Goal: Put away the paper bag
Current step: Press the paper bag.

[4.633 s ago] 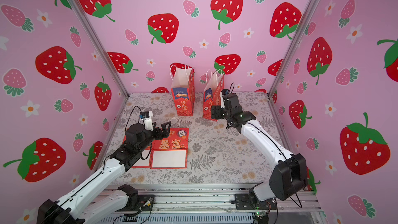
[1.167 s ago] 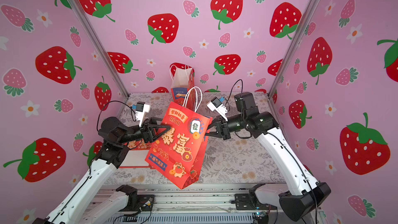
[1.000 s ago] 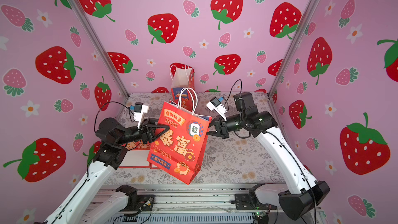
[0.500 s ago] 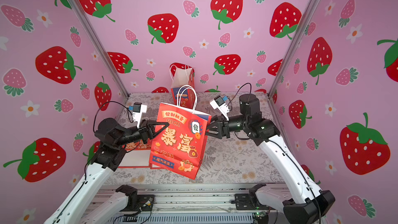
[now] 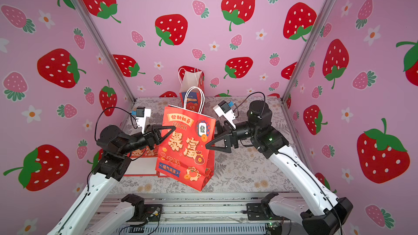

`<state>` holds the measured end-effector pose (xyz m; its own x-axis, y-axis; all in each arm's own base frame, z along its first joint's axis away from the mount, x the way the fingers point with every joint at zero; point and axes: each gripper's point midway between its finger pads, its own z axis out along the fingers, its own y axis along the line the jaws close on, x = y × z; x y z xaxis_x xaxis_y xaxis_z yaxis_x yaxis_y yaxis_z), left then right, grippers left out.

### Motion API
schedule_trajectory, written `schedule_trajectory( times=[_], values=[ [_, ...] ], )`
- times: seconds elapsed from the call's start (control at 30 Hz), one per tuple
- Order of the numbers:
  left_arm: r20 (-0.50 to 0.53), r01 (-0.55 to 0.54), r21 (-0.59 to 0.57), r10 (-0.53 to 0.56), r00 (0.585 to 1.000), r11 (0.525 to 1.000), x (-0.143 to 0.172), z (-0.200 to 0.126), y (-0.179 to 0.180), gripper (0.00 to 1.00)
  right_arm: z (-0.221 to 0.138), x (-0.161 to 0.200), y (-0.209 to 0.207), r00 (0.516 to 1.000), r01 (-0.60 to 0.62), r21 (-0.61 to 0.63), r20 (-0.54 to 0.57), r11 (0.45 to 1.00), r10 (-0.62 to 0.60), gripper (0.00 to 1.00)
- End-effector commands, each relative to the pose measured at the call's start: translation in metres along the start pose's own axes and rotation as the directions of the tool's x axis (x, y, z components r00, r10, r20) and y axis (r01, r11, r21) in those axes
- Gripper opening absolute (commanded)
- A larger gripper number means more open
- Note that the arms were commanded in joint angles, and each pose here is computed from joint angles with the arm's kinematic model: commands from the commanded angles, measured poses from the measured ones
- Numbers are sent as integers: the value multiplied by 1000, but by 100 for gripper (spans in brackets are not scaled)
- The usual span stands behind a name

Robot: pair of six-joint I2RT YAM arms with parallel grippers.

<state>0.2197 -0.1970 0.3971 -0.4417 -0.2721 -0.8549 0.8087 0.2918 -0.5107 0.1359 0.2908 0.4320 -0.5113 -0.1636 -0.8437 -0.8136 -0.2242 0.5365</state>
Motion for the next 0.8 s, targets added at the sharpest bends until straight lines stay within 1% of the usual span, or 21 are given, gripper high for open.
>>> schedule_trajectory(
  times=[0.0,0.1,0.17,0.23,0.33,0.4,0.43,0.5,0.63,0.77],
  values=[
    [68,-62,3,62,996,998,-22,-5,-15,0,5,-22,-12,998,9,79,63,997,-14,83],
    [82,-75,-15,76,994,997,-24,-8,-16,0,6,-34,-35,991,-25,189,132,982,0,77],
    [93,-85,-38,88,992,996,-25,-11,-16,0,5,-40,-50,985,-57,253,173,966,13,69],
    [105,-95,-50,100,989,994,-27,-14,-18,0,4,-43,-58,980,-78,282,199,956,21,62],
    [120,-108,-65,115,986,992,-28,-18,-20,0,8,-46,-61,974,-88,279,225,956,24,55],
    [127,-114,-76,123,984,991,-30,-20,-21,0,11,-46,-61,971,-84,285,240,955,14,53],
    [130,-115,-78,125,984,990,-30,-21,-21,0,12,-47,-61,969,-80,289,248,954,6,48],
    [135,-119,-78,129,982,990,-31,-22,-23,0,11,-49,-58,964,-71,292,266,954,-10,44],
    [140,-122,-71,131,982,990,-32,-23,-26,0,8,-55,-54,950,-60,285,311,957,-33,38],
    [141,-120,-53,126,982,991,-32,-22,-29,0,12,-57,-50,948,-55,262,317,964,-32,37]
  ],
)
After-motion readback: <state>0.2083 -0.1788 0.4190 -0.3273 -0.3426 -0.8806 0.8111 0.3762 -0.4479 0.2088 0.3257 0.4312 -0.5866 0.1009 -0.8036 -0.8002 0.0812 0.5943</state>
